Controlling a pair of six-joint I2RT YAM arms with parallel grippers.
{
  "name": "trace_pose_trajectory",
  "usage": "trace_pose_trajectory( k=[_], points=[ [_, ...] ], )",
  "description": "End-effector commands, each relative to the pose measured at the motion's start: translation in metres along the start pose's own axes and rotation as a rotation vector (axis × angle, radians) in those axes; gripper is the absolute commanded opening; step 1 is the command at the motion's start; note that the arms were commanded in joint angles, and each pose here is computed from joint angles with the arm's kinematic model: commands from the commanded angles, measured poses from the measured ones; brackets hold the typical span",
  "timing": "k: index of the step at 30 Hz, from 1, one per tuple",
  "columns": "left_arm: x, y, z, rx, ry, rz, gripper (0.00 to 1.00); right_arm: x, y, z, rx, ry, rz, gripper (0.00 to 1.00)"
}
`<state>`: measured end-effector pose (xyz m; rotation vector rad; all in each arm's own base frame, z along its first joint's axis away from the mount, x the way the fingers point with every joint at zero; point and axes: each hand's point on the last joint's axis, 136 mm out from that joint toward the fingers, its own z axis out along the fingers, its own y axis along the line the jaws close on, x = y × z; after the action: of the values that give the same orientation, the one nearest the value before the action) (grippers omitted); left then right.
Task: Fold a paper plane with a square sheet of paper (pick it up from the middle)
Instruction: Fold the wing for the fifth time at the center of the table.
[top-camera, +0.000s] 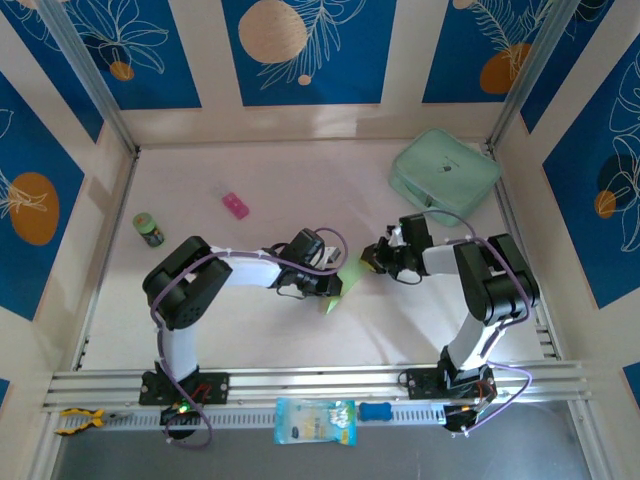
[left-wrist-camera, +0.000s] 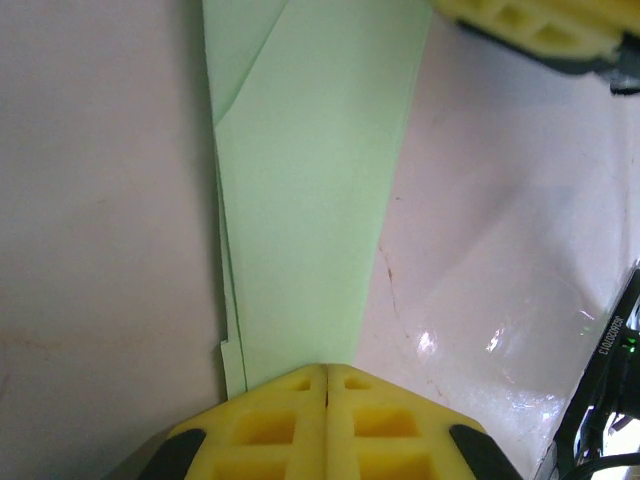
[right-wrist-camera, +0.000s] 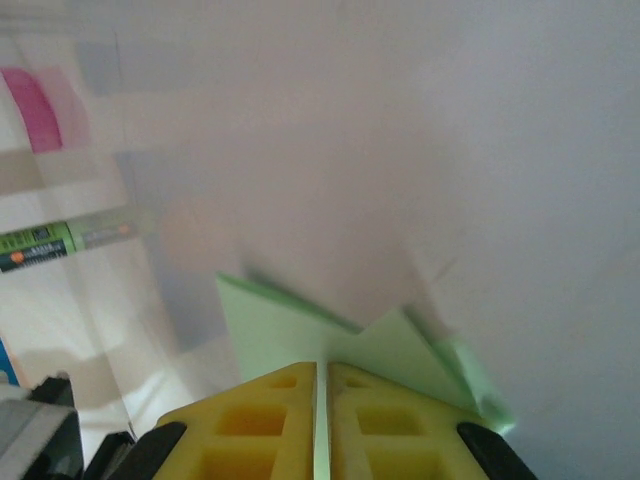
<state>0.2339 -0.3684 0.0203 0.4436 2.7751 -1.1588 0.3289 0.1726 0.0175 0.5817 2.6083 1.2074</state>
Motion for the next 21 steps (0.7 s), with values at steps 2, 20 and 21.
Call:
trace_pose_trajectory(
  k=[2,20,21],
  points=[
    [0.050,0.048,0.009,-0.140,0.153,-0.121,0.00,-0.021,-0.030,-0.007,0.035,-0.059,0.035,0.13],
    [0.045,0.041,0.007,-0.121,0.136,-0.116,0.00,0.019,0.027,-0.017,0.016,-0.019,-0.115,0.15],
    [0.044,0.040,0.006,-0.117,0.135,-0.115,0.00,0.025,0.029,-0.012,0.009,0.000,-0.121,0.15]
  ],
)
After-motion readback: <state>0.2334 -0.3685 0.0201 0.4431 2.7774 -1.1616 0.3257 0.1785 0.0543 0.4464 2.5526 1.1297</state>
